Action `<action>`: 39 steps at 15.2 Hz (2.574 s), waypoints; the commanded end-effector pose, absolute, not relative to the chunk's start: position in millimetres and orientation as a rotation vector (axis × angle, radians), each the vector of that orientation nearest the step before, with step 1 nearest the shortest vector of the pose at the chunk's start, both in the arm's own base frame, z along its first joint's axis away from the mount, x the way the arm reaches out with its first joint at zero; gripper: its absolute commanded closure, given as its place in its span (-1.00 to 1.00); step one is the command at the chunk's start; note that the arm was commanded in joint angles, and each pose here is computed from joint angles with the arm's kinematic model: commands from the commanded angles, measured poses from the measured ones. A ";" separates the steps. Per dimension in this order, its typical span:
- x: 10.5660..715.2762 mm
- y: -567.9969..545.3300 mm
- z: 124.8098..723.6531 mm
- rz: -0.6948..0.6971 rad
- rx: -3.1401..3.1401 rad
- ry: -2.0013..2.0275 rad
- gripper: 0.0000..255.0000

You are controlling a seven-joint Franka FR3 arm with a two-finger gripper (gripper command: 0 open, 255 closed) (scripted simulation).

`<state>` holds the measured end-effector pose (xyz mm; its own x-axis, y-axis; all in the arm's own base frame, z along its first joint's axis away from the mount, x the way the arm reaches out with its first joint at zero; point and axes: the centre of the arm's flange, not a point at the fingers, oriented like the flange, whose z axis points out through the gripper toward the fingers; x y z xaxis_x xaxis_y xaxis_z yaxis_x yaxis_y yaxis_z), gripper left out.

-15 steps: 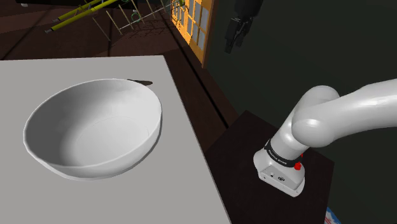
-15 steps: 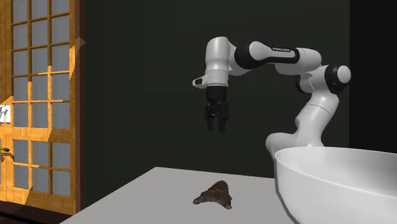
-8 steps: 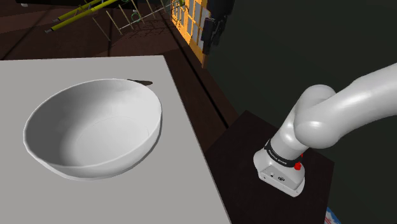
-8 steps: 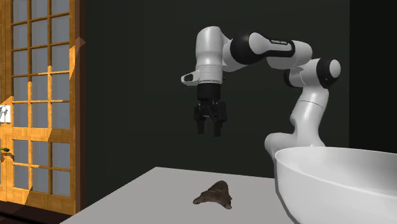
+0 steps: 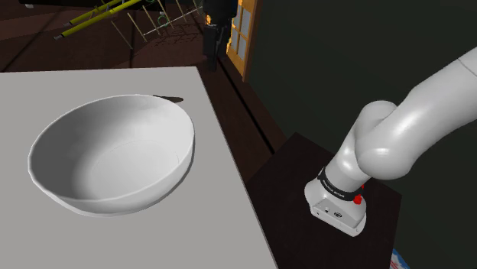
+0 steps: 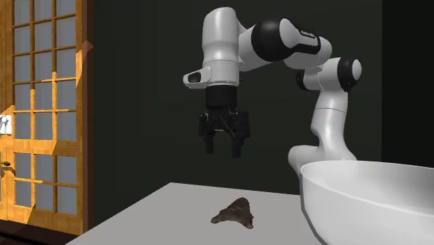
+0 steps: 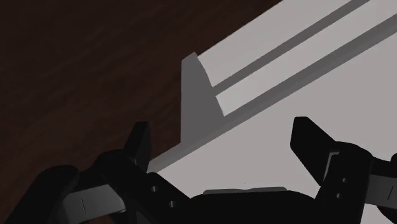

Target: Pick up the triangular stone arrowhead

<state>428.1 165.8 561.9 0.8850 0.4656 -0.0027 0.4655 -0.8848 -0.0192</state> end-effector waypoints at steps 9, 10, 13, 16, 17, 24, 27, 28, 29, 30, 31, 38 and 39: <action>458.0 299.8 550.9 0.066 -2.926 -1.128 -1.00; 459.1 313.4 549.7 0.071 -2.912 -1.165 -1.00; 460.3 350.3 546.3 0.086 -2.874 -1.264 -1.00; 460.3 350.3 530.5 0.086 -2.874 -1.264 -1.00; 460.3 350.3 525.2 0.086 -2.874 -1.264 -1.00; 460.2 350.0 505.7 0.086 -2.874 -1.264 1.00; 460.2 350.2 505.1 0.086 -2.874 -1.264 1.00; 460.1 350.0 505.1 0.086 -2.874 -1.264 1.00; 459.4 350.0 505.3 0.086 -2.874 -1.264 1.00; 459.5 350.3 505.4 0.086 -2.874 -1.264 1.00; 459.2 350.4 505.4 0.086 -2.874 -1.264 1.00; 460.3 350.3 538.0 0.086 -2.874 -1.264 1.00; 460.3 350.3 543.3 0.086 -2.874 -1.264 1.00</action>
